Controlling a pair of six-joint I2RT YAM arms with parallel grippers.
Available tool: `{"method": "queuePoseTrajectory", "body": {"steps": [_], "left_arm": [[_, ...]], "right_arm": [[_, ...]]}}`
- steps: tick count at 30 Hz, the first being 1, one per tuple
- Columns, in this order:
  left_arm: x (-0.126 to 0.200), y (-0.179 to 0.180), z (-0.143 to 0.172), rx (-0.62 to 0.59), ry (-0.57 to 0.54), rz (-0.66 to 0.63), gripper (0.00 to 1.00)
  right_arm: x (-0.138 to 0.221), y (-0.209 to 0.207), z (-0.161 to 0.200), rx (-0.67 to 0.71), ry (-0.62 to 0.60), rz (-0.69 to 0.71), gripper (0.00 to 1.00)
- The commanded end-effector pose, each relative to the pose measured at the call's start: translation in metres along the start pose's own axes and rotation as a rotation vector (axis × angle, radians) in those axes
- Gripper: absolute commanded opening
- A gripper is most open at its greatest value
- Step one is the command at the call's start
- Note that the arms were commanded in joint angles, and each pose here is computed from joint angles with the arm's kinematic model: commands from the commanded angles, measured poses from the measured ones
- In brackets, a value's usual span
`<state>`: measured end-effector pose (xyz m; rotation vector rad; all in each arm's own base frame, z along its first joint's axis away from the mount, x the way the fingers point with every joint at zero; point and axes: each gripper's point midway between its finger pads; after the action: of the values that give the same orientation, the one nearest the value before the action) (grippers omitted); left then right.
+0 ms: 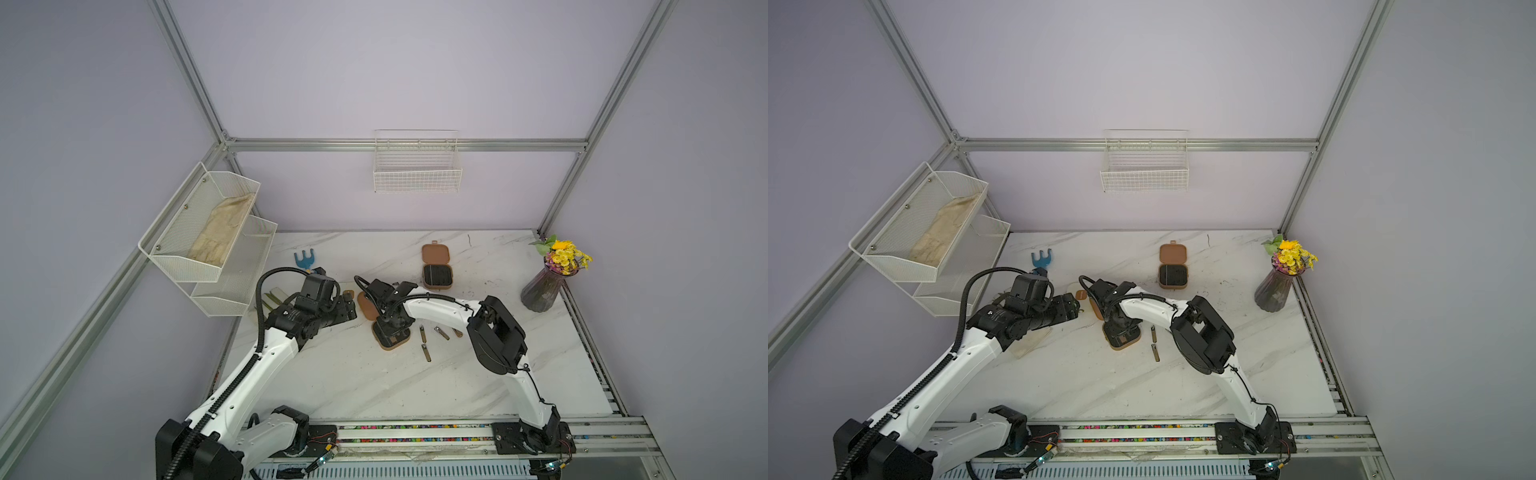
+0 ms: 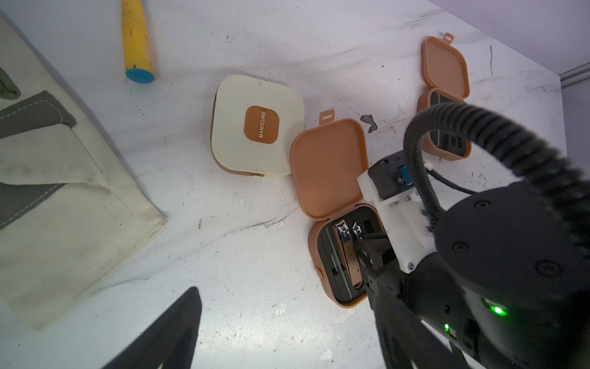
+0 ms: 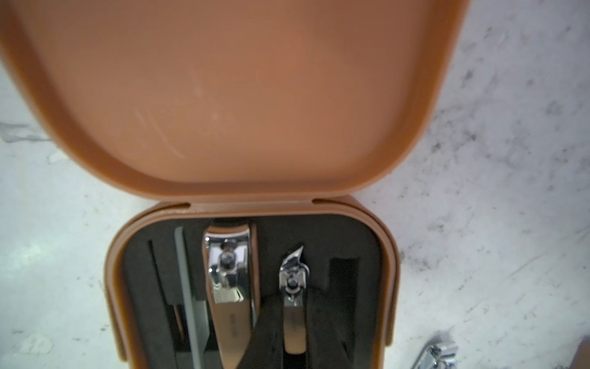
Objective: Organize nail clipper sets
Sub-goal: Place the nail clipper in the storage box.
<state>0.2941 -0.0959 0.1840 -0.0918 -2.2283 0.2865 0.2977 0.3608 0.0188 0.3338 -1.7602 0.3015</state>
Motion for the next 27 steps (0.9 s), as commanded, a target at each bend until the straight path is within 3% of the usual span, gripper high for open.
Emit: {"method": "queuePoseTrajectory", "body": {"steps": [1, 5, 18, 27], "left_arm": [[-0.003, 0.005, 0.006, -0.003, -0.004, -0.003, 0.84], [-0.003, 0.004, 0.006, -0.002, -0.001, 0.001, 0.84], [-0.002, 0.003, 0.005, -0.005, -0.006, 0.005, 0.84], [-0.003, 0.004, 0.005, -0.004, -0.005, 0.0, 0.84]], "right_arm": [[-0.072, -0.045, 0.086, 0.053, 0.319, 0.174, 0.02], [-0.064, -0.044, 0.078, 0.044, 0.29, 0.161, 0.04], [-0.001, -0.017, 0.005, 0.0, 0.08, 0.072, 0.26], [0.02, -0.012, -0.009, -0.013, 0.027, 0.04, 0.29]]}}
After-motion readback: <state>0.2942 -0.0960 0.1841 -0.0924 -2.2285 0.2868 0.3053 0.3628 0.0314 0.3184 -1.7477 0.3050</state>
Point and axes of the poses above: each gripper's point midway between its finger pads, its own x axis back along the fingers, its own y axis along the line the jaws close on, z = x × y, and after that the axes turned 8 degrees about -x, right-handed
